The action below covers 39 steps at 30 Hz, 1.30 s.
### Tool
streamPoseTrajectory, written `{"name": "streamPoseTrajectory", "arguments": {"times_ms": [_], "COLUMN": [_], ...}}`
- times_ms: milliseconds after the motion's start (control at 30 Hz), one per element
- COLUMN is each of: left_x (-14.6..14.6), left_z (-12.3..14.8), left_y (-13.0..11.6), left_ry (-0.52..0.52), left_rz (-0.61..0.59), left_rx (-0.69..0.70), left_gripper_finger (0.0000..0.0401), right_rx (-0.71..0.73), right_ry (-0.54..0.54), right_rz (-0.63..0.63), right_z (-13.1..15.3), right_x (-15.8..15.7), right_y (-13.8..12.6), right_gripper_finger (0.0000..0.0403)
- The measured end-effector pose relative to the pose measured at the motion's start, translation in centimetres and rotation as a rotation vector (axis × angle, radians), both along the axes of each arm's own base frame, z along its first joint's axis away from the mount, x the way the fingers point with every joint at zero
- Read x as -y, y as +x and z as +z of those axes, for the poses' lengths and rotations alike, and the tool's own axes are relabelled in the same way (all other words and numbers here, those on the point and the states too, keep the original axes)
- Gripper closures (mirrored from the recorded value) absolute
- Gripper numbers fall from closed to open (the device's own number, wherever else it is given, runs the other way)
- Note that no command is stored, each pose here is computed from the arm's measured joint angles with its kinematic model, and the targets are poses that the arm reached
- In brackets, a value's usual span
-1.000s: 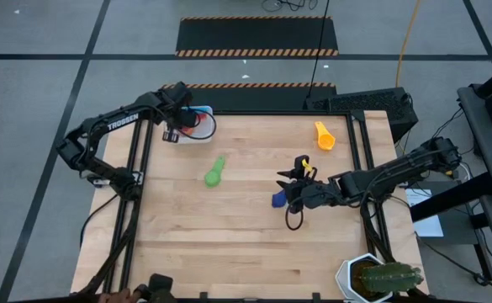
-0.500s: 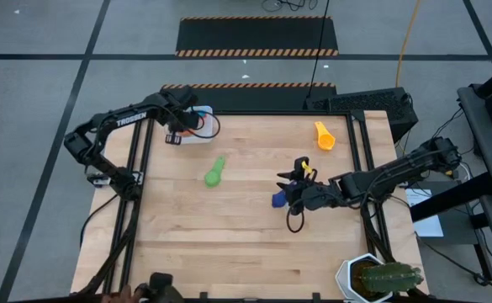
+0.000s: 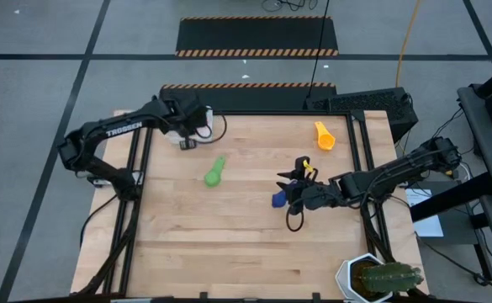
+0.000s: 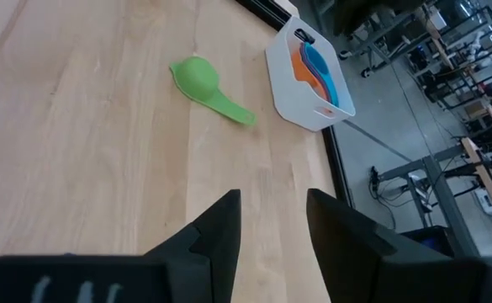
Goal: Nest measuring cups in basket
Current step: Stack the yellow measuring cup into the light blue measuring cup
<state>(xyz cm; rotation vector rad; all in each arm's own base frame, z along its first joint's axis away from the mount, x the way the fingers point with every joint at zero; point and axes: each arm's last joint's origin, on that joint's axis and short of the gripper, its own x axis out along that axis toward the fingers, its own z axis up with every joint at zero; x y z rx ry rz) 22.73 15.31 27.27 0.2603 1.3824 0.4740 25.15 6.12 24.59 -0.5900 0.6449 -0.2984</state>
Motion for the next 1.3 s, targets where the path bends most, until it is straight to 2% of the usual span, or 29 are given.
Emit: {"name": "streamPoseTrajectory", "arguments": {"times_ms": [100,200,300,433,700,833,933,1200,1300], "left_x": [2.0,4.5,7.3,10.8,16.3,17.1,17.1,17.1,17.1], "left_z": [0.3,0.5,0.1,-0.1,0.6,1.0,1.4,0.9,0.8], "left_y": [0.9,2.1,3.2,4.9,6.4,6.9,7.2,7.1,7.1], "left_ry": [-0.044,-0.045,-0.005,0.012,0.013,0.008,0.010,0.013,0.021], "left_rz": [0.023,0.014,-0.017,-0.109,-0.249,-0.272,-0.267,-0.275,-0.291], "left_rx": [0.088,0.134,0.155,0.281,0.450,0.521,0.575,0.549,0.540], "left_gripper_finger": [0.0332,0.0349,0.0371,0.0396,0.0379,0.0378,0.0378,0.0377,0.0377], "right_rx": [0.012,0.029,0.049,0.059,0.118,0.124,0.082,-0.059,-0.119], "right_ry": [0.021,0.052,0.091,0.156,0.223,0.311,0.425,0.616,0.655], "right_rz": [-0.013,-0.032,-0.057,-0.114,-0.472,-0.628,-0.693,-0.927,-0.996], "right_z": [0.0,0.0,0.0,-0.3,-1.3,-1.6,-1.4,-0.7,-1.2], "right_x": [0.0,0.0,0.0,0.1,2.4,5.5,8.3,14.5,15.9], "right_y": [0.0,0.0,0.0,-0.2,-1.3,-1.3,-1.3,-3.6,-4.5], "right_gripper_finger": [0.0273,0.0273,0.0269,0.0259,0.0237,0.0224,0.0212,0.0184,0.0179]}}
